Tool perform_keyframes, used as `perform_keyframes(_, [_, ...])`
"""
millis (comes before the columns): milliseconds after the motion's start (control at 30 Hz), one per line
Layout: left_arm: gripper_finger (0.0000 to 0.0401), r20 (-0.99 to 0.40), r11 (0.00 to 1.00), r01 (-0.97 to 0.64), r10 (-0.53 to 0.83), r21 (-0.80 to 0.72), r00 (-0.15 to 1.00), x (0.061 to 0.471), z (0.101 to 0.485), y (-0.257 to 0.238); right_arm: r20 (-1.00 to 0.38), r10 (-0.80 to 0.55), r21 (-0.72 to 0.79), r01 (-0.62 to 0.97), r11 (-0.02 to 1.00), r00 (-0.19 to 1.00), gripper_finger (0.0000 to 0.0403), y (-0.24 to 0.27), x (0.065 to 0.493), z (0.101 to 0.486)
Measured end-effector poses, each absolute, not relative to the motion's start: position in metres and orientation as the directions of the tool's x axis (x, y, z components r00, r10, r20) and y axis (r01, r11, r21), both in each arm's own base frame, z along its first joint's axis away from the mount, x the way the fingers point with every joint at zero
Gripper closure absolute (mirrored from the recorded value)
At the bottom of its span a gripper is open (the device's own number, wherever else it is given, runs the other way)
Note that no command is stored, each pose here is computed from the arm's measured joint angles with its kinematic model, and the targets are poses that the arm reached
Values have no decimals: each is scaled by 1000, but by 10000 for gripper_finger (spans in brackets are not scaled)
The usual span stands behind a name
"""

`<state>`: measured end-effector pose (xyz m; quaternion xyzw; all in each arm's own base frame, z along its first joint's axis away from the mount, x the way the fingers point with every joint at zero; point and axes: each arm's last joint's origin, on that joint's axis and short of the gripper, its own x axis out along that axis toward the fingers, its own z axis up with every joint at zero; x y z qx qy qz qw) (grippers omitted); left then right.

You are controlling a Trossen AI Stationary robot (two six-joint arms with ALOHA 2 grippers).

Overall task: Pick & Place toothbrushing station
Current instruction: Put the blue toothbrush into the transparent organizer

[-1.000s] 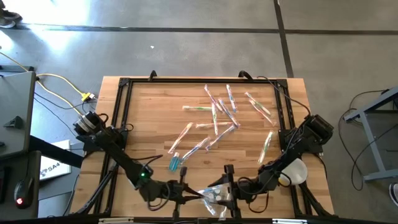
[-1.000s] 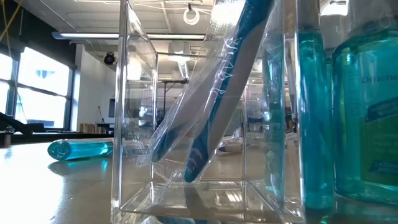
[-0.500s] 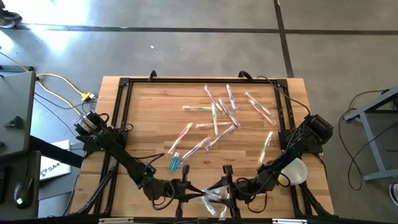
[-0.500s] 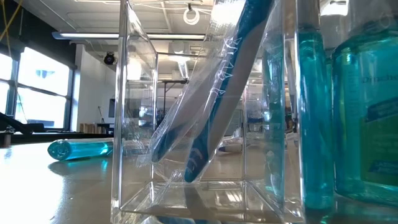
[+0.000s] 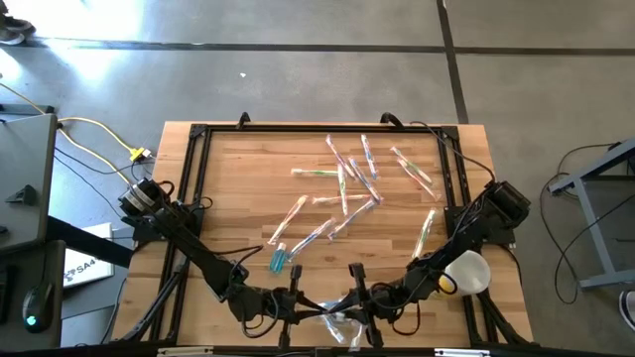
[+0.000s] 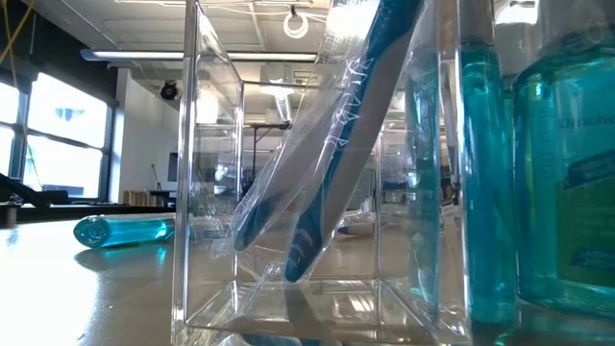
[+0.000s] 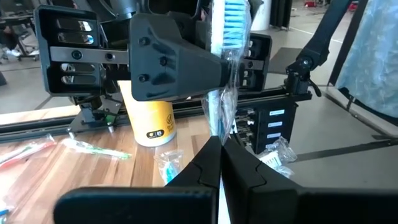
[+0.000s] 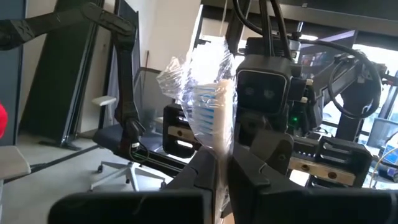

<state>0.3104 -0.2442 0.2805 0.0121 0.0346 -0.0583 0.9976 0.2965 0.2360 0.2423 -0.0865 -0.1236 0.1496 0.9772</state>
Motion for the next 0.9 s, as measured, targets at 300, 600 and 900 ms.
perform_keyframes(300, [322,-55,994,106,-105,7,993,311,283,-244,236,334,-245,-276,929,913,393,236,285,262])
perform_keyframes(600, [230,-48,990,121,-117,71,992,307,286,-246,256,409,-308,-327,893,876,394,244,242,305])
perform_keyframes(900, [224,-55,993,96,-92,63,994,298,290,-250,58,218,-215,-202,956,974,394,251,190,316])
